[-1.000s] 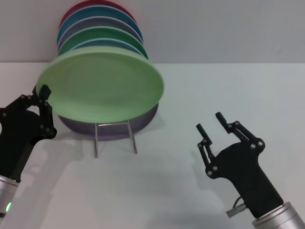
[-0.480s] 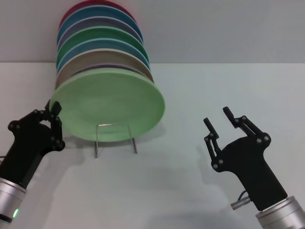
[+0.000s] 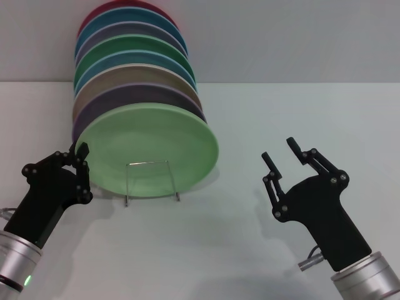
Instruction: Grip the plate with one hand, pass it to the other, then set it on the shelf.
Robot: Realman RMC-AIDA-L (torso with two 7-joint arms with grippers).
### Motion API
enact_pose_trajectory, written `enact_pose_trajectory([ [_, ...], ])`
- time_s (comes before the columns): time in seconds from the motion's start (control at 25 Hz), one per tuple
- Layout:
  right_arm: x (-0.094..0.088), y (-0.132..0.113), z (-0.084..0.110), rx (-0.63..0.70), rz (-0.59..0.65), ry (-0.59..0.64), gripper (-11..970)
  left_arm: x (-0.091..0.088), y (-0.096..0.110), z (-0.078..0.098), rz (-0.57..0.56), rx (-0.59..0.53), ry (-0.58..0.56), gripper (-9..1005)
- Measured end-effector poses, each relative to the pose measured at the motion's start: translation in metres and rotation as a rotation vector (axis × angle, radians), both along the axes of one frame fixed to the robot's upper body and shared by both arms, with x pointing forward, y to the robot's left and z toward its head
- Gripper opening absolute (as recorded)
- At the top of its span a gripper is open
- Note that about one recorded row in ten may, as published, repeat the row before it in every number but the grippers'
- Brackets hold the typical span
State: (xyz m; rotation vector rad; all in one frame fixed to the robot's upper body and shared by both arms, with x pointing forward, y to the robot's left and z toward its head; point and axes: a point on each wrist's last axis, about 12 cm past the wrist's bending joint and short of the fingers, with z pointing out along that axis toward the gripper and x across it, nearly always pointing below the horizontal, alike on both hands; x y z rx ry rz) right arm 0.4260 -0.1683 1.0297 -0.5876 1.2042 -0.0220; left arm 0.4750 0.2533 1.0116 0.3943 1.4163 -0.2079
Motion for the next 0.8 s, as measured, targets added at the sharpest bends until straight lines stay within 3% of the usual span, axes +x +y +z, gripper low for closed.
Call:
enact_pose_trajectory([
  [0.24, 0.003, 0.001, 0.0, -0.004, -0.001, 0.003, 368, -0.001, 0.001, -0.001, 0.006, -0.006, 0.012, 79],
  [0.44, 0.009, -0.001, 0.001, -0.011, -0.009, 0.001, 368, -0.003, 0.003, -0.002, 0.01, -0.008, 0.012, 231],
  [0.68, 0.028, -0.007, 0.001, -0.006, -0.057, 0.033, 368, -0.025, 0.013, -0.002, 0.04, -0.029, -0.027, 244],
  [0.8, 0.043, -0.014, 0.002, 0.032, -0.102, 0.071, 368, -0.043, 0.019, -0.002, 0.065, -0.066, -0.052, 251],
])
